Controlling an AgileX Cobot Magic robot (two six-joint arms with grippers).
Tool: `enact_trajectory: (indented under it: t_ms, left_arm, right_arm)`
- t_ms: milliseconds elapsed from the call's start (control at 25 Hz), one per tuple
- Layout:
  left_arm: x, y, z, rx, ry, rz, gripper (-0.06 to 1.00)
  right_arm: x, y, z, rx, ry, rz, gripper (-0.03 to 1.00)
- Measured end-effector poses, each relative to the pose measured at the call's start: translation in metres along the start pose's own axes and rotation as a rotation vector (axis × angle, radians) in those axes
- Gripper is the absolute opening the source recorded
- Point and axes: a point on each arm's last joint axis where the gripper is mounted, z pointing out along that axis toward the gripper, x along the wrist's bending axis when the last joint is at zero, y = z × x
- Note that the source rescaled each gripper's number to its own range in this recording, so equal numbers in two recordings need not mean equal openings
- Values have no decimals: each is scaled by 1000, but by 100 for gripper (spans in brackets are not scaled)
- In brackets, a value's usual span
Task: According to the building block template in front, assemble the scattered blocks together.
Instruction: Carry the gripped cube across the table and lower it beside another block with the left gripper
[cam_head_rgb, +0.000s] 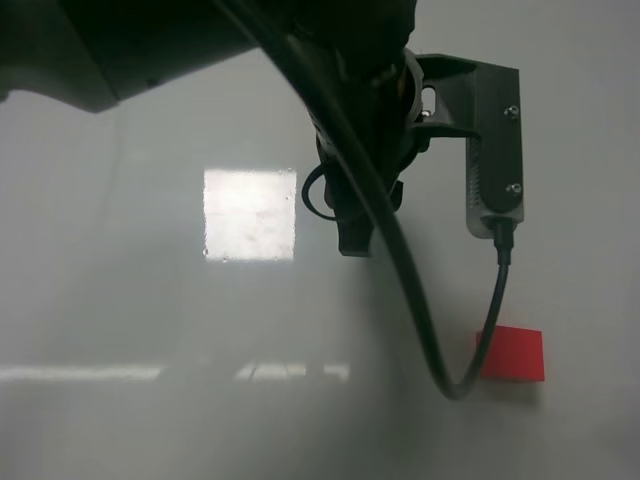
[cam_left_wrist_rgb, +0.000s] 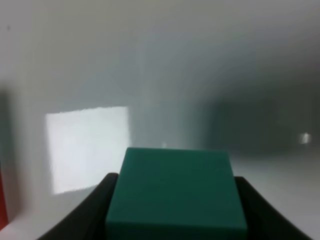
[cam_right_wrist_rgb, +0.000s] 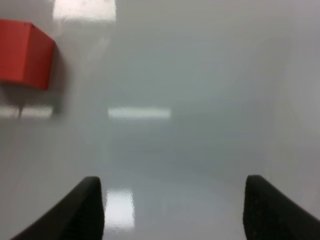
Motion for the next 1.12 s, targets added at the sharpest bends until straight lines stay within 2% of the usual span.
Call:
enact_trajectory:
  t_ms: [320, 680, 1120]
  left_arm:
    - [-11, 10, 21, 17, -33, 2, 0]
    - [-16, 17, 38, 20, -12, 6, 0]
    - [-10, 12, 47, 17, -4, -16, 0]
  right_arm:
    - [0, 0, 0, 0, 0, 0, 49]
    - [0, 0, 0, 0, 0, 0, 49]
    - [0, 0, 0, 0, 0, 0, 49]
